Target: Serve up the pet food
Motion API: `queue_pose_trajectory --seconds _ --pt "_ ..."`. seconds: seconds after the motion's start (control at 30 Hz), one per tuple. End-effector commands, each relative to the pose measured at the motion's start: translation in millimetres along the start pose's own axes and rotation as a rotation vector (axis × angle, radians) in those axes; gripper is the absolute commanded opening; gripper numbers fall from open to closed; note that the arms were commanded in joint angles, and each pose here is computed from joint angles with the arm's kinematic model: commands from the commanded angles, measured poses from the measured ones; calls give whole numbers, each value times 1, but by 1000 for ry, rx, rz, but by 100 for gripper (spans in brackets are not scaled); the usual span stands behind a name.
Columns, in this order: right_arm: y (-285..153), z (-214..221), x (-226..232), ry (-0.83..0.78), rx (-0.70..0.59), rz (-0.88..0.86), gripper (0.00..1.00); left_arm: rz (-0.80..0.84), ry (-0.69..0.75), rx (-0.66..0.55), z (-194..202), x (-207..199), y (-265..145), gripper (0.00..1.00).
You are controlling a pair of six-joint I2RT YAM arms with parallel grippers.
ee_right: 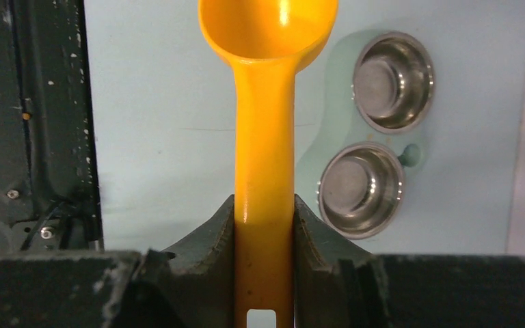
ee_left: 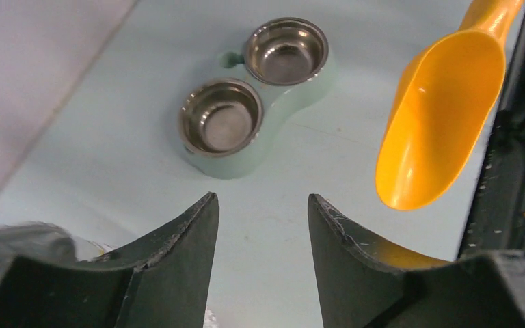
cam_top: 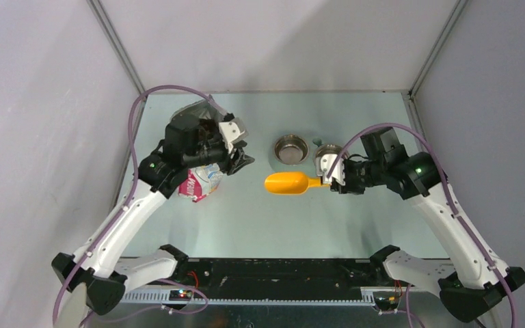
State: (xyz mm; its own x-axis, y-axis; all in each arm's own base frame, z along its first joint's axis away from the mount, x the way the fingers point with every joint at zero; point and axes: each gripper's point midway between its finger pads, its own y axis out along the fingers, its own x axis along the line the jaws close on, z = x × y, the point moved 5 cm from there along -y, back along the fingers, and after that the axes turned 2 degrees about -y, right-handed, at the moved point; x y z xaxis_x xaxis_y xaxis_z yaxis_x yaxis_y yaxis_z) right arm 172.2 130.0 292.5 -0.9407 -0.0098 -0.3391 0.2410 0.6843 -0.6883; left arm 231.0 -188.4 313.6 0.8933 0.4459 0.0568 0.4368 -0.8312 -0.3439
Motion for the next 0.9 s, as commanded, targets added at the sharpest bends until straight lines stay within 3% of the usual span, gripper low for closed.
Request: queue_pose_trajectory --seconds 0.0,0.57,0.67,0.8,0.87 --pt "7 -14 -9 39 -63 -10 0 5 252 -64 -21 -3 2 58" --pt "20 -44 -23 -28 -107 -49 0 325 125 50 -23 -59 63 49" --pt "21 -45 -25 -13 -111 -54 0 299 134 63 -25 -56 66 47" --pt "28 -34 -21 4 -69 -83 0 180 170 26 -53 -37 55 54" --pt "32 -27 -22 24 -56 -95 0 209 139 -14 -68 -34 45 57"
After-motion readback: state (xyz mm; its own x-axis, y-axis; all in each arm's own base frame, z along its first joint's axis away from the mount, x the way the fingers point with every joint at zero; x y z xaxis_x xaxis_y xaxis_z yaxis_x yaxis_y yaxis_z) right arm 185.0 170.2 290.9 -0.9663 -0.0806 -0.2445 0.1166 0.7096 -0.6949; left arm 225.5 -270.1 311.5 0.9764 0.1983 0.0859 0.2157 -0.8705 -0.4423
